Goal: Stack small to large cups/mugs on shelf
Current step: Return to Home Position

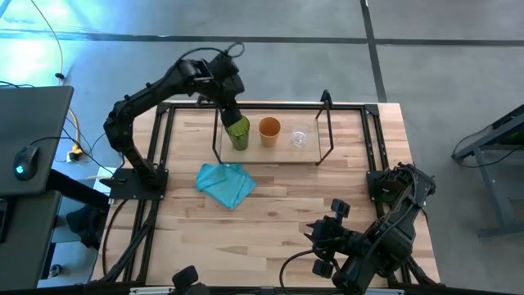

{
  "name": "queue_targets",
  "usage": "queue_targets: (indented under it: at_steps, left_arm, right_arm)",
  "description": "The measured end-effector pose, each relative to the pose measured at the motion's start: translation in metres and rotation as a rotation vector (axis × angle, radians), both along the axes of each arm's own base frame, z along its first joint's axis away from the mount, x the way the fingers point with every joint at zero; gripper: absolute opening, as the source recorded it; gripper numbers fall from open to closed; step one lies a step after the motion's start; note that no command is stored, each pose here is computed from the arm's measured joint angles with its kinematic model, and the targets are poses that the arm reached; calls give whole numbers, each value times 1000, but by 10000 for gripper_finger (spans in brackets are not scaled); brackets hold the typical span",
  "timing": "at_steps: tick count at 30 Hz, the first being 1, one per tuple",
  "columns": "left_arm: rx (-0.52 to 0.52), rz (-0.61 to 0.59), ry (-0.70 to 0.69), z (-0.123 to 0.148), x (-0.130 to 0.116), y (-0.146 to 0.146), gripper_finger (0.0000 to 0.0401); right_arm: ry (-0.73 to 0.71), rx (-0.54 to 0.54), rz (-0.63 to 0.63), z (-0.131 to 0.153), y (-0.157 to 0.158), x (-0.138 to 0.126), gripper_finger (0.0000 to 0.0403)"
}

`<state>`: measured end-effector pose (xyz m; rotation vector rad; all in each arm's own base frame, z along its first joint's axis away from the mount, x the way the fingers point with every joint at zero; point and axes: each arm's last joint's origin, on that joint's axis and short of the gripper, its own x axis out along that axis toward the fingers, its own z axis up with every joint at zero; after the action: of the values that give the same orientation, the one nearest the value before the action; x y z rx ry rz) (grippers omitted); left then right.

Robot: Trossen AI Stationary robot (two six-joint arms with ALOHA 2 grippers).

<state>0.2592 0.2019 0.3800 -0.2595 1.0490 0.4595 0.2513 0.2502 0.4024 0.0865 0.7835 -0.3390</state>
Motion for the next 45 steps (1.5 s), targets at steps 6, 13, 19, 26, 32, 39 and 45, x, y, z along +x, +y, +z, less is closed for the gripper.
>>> queue_targets:
  at_steps: [6, 13, 19, 26, 32, 39, 45]
  left_arm:
    - [57, -37, -150, 57, -11, -11, 199]
    - [168, -107, -381, 126, -36, -34, 199]
    - [231, -153, -525, 148, -69, -60, 200]
    - [298, -165, -599, 168, -103, -88, 200]
    - [364, -184, -684, 183, -132, -111, 200]
    - [460, -224, -832, 202, -168, -141, 200]
    - [516, -242, -939, 212, -193, -162, 200]
  right_arm:
    - [-25, -103, 39, 2, -2, 0, 94]
    - [-124, -239, 68, 29, -22, -14, 94]
    - [-209, -340, 96, 64, -53, -40, 94]
    - [-267, -415, 103, 100, -100, -72, 94]
    - [-299, -427, 100, 121, -137, -99, 94]
    - [-351, -414, 94, 137, -172, -132, 94]
    - [-400, -349, 117, 145, -194, -156, 94]
